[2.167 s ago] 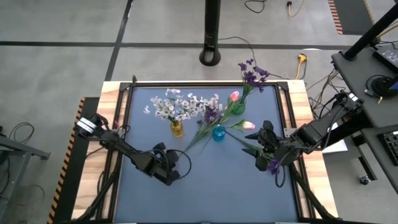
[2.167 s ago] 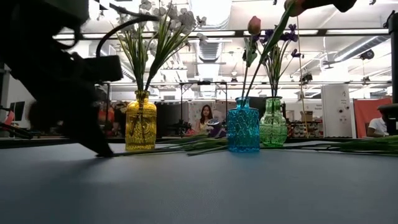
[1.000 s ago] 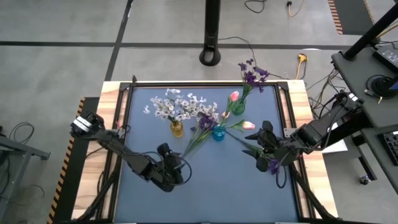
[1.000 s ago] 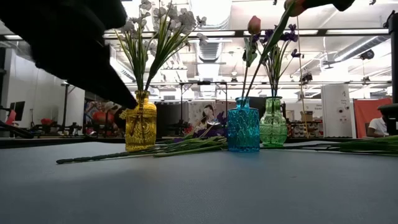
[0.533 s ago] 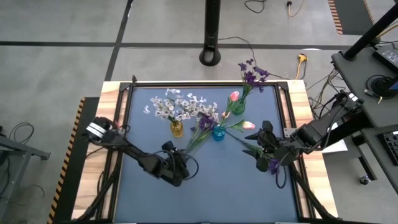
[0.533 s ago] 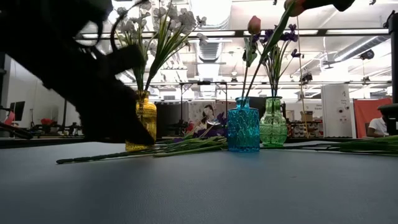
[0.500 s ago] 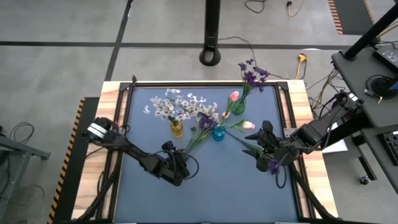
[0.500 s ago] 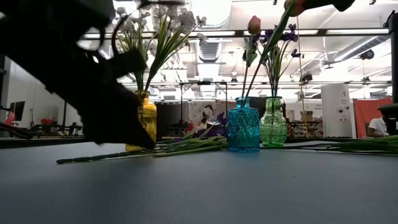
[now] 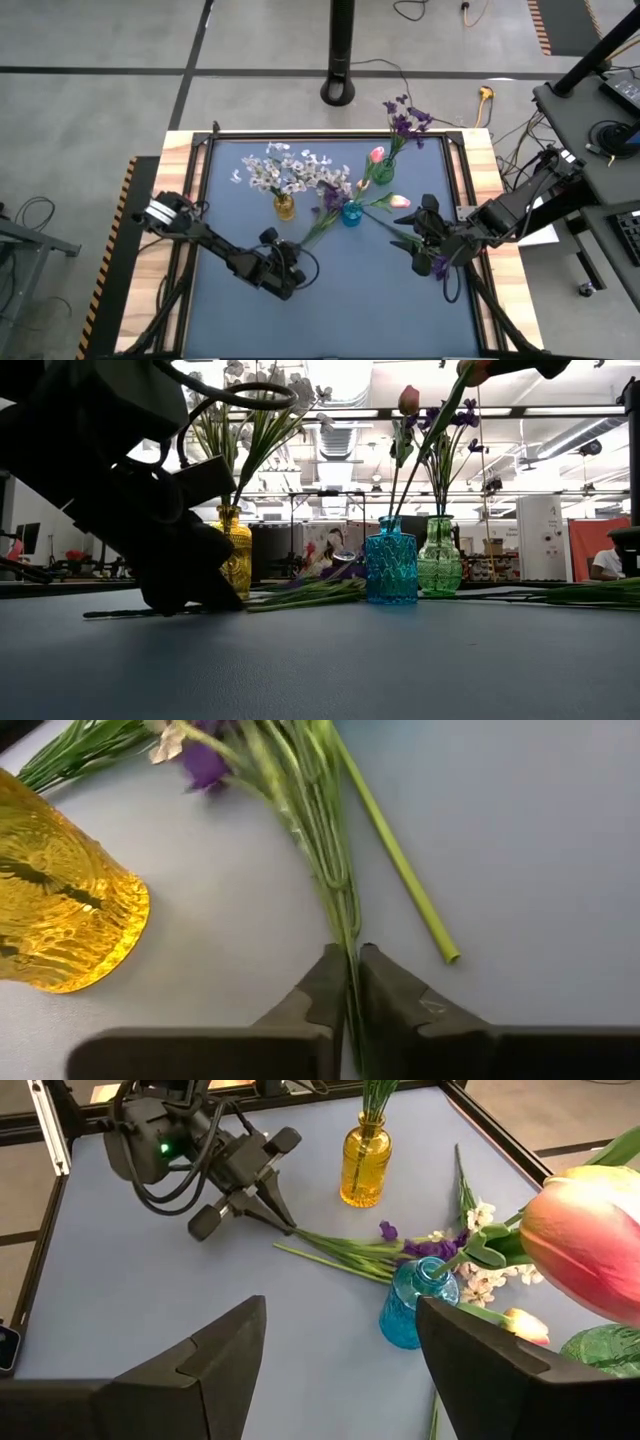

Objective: Sort flowers into vase by color
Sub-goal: Put the top violet flowers into the green flower vase

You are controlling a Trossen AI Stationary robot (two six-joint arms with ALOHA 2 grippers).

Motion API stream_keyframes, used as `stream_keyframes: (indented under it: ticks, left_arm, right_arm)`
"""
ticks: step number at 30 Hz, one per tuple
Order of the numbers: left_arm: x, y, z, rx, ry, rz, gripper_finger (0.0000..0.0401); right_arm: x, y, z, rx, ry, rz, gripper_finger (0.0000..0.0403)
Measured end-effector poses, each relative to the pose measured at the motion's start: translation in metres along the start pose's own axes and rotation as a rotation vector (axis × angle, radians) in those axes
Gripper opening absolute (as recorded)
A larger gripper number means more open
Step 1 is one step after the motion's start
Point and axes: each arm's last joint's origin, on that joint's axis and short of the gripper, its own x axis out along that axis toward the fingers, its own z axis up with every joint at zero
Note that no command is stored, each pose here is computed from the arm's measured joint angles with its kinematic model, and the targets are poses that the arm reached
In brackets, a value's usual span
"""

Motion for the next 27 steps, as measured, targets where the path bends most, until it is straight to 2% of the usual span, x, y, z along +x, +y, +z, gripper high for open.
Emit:
stream_keyframes:
  ticks: [7,12,21,27]
  left_arm:
    - [-0.007,0.000,0.011,0.007,0.011,-0.003,0.0003]
    - [-0.020,-0.001,0.024,0.071,0.043,0.028,0.0001]
    - [-0.060,0.004,0.065,0.209,0.159,0.166,0.0000]
    - [-0.086,0.006,0.098,0.268,0.188,0.202,0.0000]
  right_arm:
    - [0.000,0.000,0.000,0.003,0.000,0.000,0.0251]
    - [0.000,0.000,0.000,0.003,0.000,0.000,0.0249]
    - [0.000,0.000,0.000,0.002,0.000,0.000,0.0248]
    - [0.000,0.000,0.000,0.003,0.000,0.000,0.0247]
